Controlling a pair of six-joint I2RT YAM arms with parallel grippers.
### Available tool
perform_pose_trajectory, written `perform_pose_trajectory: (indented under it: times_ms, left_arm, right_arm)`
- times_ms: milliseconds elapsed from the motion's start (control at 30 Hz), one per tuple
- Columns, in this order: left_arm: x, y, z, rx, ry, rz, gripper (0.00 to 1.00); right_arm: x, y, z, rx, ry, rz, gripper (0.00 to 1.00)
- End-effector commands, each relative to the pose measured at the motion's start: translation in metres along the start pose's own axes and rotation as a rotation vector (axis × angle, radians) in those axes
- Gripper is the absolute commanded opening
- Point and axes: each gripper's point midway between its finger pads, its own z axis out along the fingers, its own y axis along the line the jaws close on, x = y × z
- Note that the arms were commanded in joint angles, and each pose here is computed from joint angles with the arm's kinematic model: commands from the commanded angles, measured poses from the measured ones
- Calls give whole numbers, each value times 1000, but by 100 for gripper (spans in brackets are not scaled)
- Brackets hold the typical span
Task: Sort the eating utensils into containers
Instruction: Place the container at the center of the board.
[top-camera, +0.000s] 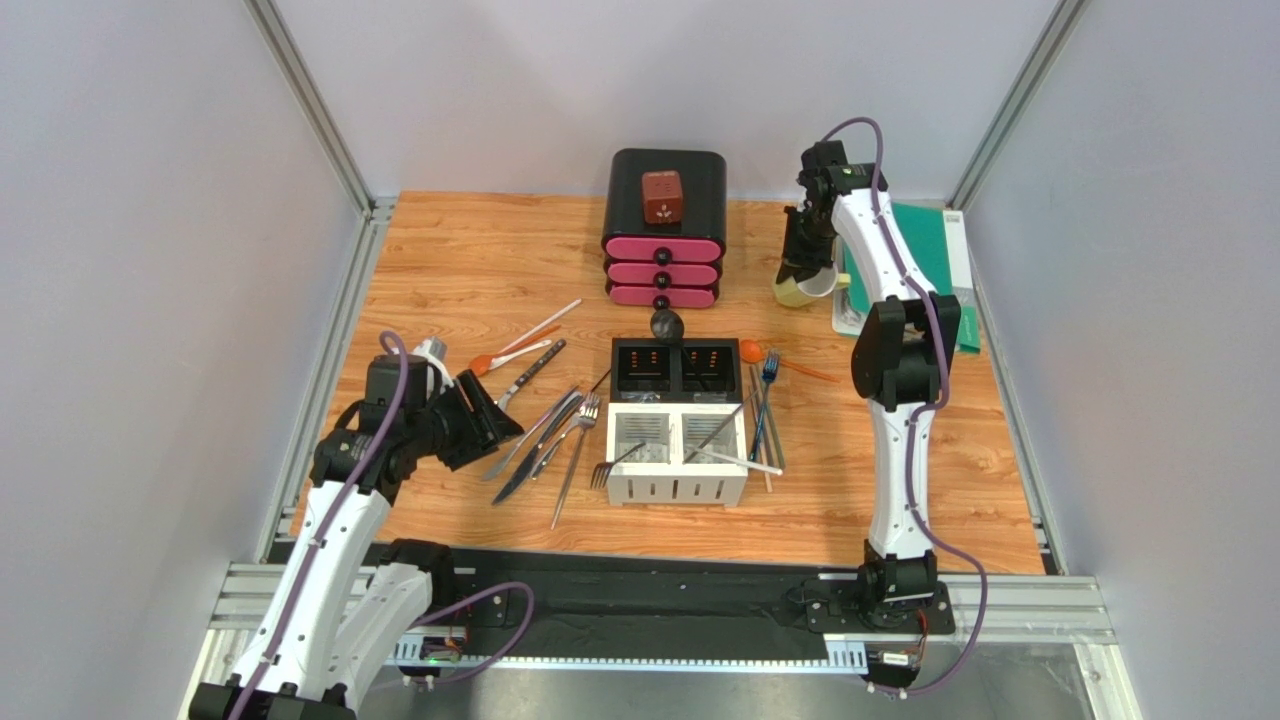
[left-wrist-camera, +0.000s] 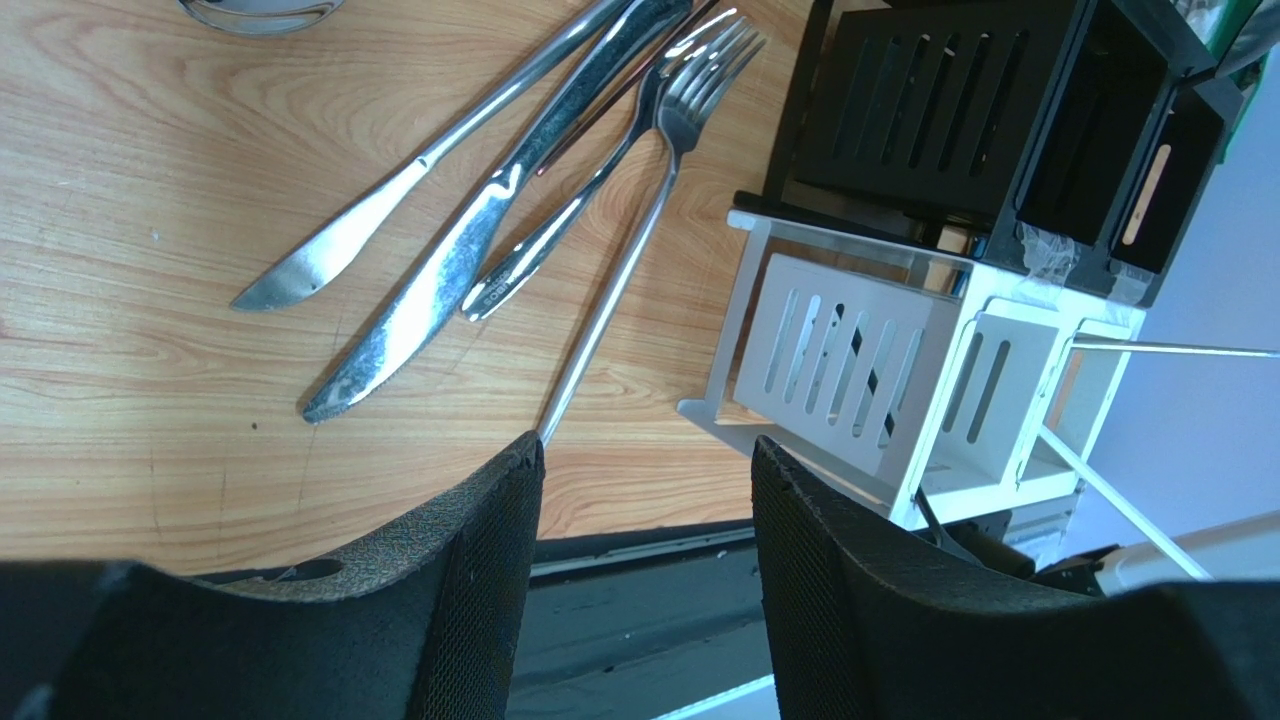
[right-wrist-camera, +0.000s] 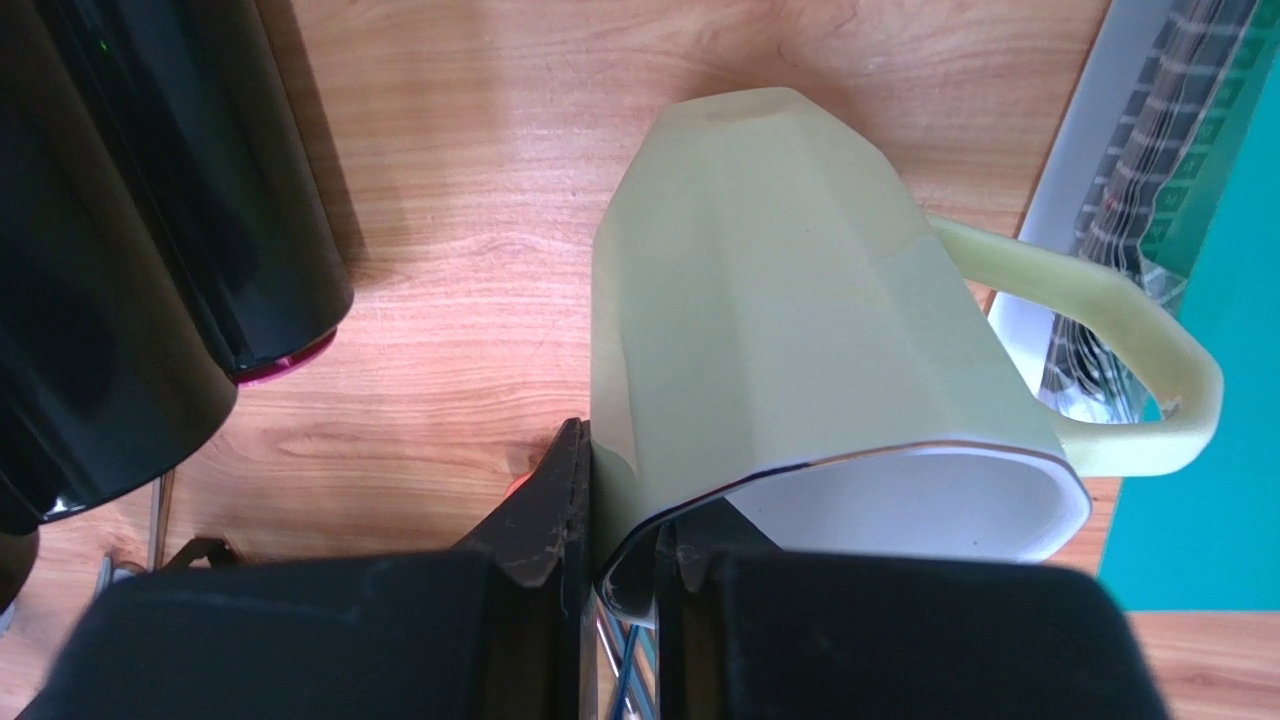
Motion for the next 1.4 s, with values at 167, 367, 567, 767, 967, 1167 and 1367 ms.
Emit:
perform_pose_trajectory:
  times_ms: [167, 367, 567, 767, 967, 1167, 1367]
  left_arm:
    - [-5, -6, -4, 16, -29, -1, 59]
    - [-1, -3, -1, 17, -22, -17, 59]
    - [1, -1, -4, 14, -33, -21, 59]
    - [3, 1, -6, 7, -36, -25, 59]
    - [4, 2, -7, 8, -38, -27, 59]
    - [4, 2, -7, 11, -41, -26, 59]
    - [1, 0, -8, 18, -50, -16, 59]
  right_arm:
    - [6, -6, -38, 62, -20, -9, 0]
    - [-2, 0, -32, 73, -37, -14, 13]
    - [-13, 11, -28, 48, -85, -18, 24]
    - [-28, 28, -37, 12, -161, -46, 28]
    - [-38, 34, -46, -4, -209, -66, 35]
    - [-45, 37, -62, -13, -256, -65, 38]
    - [-61, 37, -116, -4, -412, -64, 39]
